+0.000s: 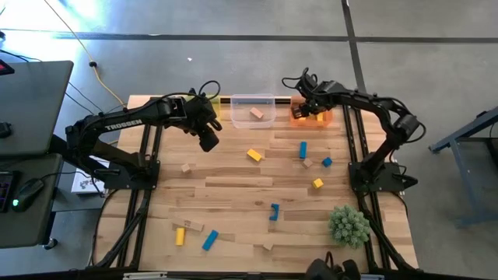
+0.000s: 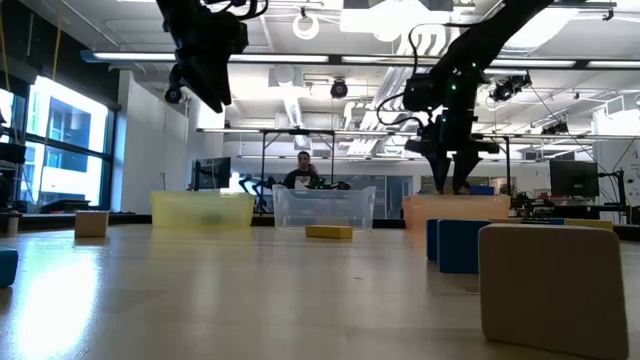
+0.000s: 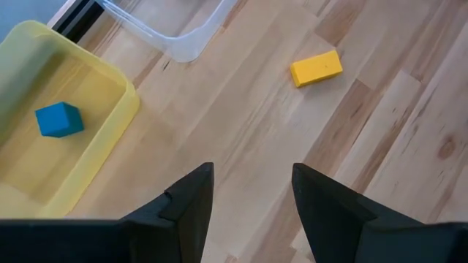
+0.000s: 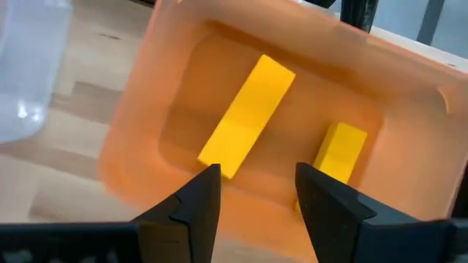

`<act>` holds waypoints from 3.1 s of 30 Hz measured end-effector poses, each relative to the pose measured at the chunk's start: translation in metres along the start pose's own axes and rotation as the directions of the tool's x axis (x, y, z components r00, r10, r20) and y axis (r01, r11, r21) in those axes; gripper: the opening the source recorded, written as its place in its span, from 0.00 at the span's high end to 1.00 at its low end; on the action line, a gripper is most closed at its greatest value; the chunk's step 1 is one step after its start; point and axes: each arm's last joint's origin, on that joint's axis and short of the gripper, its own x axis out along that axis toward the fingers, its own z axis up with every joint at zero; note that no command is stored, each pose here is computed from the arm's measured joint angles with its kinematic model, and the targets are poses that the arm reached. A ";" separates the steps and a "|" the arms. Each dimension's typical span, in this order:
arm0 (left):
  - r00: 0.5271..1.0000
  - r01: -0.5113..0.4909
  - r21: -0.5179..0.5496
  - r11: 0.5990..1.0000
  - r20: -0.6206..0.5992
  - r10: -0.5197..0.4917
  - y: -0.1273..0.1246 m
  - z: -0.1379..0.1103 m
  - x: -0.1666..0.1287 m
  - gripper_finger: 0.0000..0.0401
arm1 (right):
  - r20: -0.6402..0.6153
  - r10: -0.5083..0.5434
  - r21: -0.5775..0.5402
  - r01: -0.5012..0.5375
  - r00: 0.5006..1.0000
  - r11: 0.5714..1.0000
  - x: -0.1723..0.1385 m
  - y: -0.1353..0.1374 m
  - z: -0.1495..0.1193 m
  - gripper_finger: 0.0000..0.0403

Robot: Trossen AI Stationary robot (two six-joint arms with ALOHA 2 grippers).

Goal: Sort & place blocks by color
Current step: Put the blue block into the yellow bin

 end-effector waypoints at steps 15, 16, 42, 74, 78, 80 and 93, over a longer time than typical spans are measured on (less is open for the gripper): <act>1.000 -0.026 -0.065 0.998 -0.017 0.025 0.011 0.001 0.001 0.44 | 0.086 0.115 -0.002 -0.115 0.990 0.993 -0.055 0.029 -0.029 0.59; 0.999 -0.030 -0.078 0.996 -0.025 0.028 0.012 0.000 0.001 0.43 | 0.091 0.125 -0.002 -0.125 0.988 0.992 -0.059 0.031 -0.031 0.59; 0.988 0.114 0.036 0.993 -0.105 -0.109 -0.043 -0.022 -0.005 0.42 | -0.117 0.331 -0.092 -0.342 0.936 0.935 -0.110 0.107 -0.140 0.59; 0.942 0.216 -0.200 0.956 -0.213 -0.258 -0.135 -0.095 -0.036 0.42 | -0.258 0.566 -0.746 -0.534 0.783 0.398 -0.155 0.150 -0.239 0.59; 0.945 0.207 -0.226 0.952 -0.204 -0.254 -0.142 -0.104 -0.041 0.42 | -0.275 0.610 -0.802 -0.528 0.743 0.280 -0.154 0.162 -0.246 0.59; 0.944 0.207 -0.237 0.949 -0.208 -0.258 -0.145 -0.108 -0.043 0.42 | -0.281 0.621 -0.848 -0.492 0.732 0.197 -0.151 0.168 -0.250 0.59; 0.939 0.210 -0.265 0.941 -0.213 -0.270 -0.154 -0.122 -0.049 0.42 | -0.340 0.582 -0.926 -0.154 0.739 -0.345 -0.131 0.189 -0.277 0.59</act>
